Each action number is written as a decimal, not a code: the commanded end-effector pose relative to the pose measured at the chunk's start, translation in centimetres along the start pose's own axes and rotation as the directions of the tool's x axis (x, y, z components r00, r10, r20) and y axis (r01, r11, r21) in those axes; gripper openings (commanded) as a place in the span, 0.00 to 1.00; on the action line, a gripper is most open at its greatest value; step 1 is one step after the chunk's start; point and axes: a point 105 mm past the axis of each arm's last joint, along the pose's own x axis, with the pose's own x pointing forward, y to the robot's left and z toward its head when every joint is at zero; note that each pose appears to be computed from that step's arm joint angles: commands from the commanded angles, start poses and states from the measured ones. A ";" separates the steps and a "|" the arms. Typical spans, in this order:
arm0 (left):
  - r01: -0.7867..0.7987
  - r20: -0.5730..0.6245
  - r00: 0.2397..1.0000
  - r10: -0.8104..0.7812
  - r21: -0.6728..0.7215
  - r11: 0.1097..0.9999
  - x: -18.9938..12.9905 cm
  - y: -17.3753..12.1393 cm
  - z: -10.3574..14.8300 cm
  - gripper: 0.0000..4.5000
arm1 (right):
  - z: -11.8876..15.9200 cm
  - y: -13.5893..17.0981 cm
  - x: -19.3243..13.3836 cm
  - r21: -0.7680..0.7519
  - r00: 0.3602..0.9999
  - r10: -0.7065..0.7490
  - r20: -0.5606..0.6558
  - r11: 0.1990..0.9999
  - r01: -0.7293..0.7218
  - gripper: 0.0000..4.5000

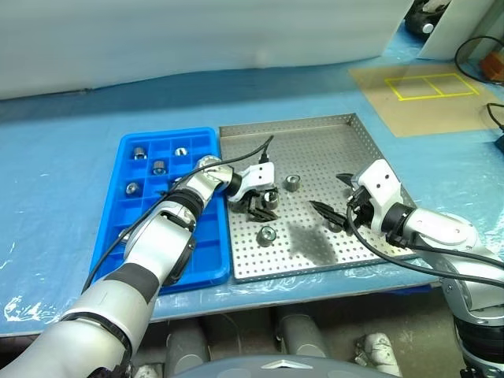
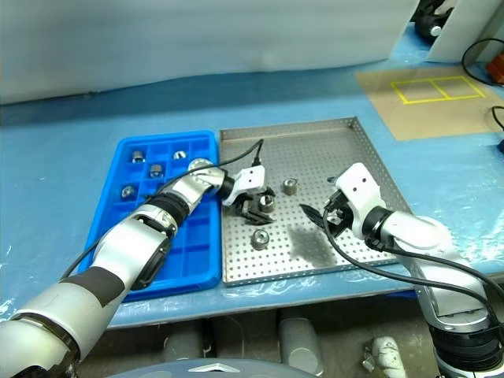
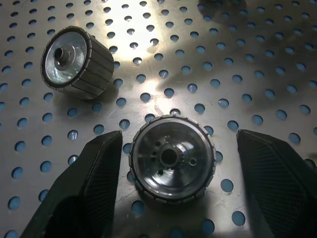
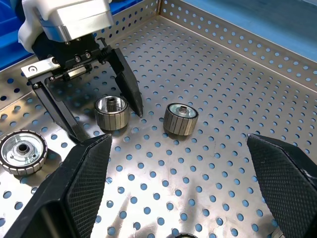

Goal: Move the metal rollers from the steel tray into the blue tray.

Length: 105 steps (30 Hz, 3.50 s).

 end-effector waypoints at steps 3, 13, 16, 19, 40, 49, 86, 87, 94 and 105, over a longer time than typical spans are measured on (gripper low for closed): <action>-0.006 0.014 1.000 0.006 -0.012 1.000 0.4 0.1 0.4 0.79 | 1.3 0.1 -0.2 -0.041 0.999 -0.005 0.047 0.999 0.007 1.00; -0.034 0.025 0.999 0.034 -0.002 0.999 0.1 0.2 0.2 0.48 | 1.6 0.1 0.3 -0.048 0.998 0.014 0.057 0.999 -0.011 1.00; -0.063 0.035 0.997 0.063 0.004 0.998 -0.1 0.6 0.4 0.48 | 1.6 -0.1 0.4 -0.055 0.998 0.018 0.058 0.998 -0.015 1.00; -0.067 0.046 0.997 0.067 0.000 0.998 -0.3 0.6 0.3 0.48 | 1.7 0.0 0.6 -0.057 0.998 0.024 0.061 0.998 -0.021 1.00; -0.273 0.310 0.923 0.227 0.114 0.955 -11.6 1.9 3.8 0.39 | 3.1 1.1 4.9 -0.102 0.971 0.205 0.119 0.976 -0.193 1.00; -0.556 0.165 0.820 0.547 0.005 0.831 -21.8 -0.9 -1.2 0.39 | 5.1 2.8 9.3 -0.190 0.901 0.403 0.159 0.908 -0.373 1.00; -0.623 0.114 0.763 0.637 -0.133 0.771 -18.8 0.0 -4.3 0.81 | 4.6 2.6 9.2 -0.192 0.904 0.396 0.160 0.911 -0.365 1.00; -0.625 0.137 0.758 0.637 -0.125 0.770 -18.8 0.5 -3.6 0.81 | 4.6 2.5 9.1 -0.190 0.907 0.389 0.159 0.914 -0.358 1.00; -0.604 0.278 0.744 0.607 -0.107 0.790 -18.7 4.5 1.4 0.81 | 4.1 1.3 7.7 -0.174 0.937 0.316 0.148 0.941 -0.289 1.00; -0.290 0.237 0.932 0.274 0.036 0.956 -7.9 4.4 3.1 0.81 | 3.4 -0.1 2.9 -0.108 0.980 0.141 0.142 0.986 -0.127 1.00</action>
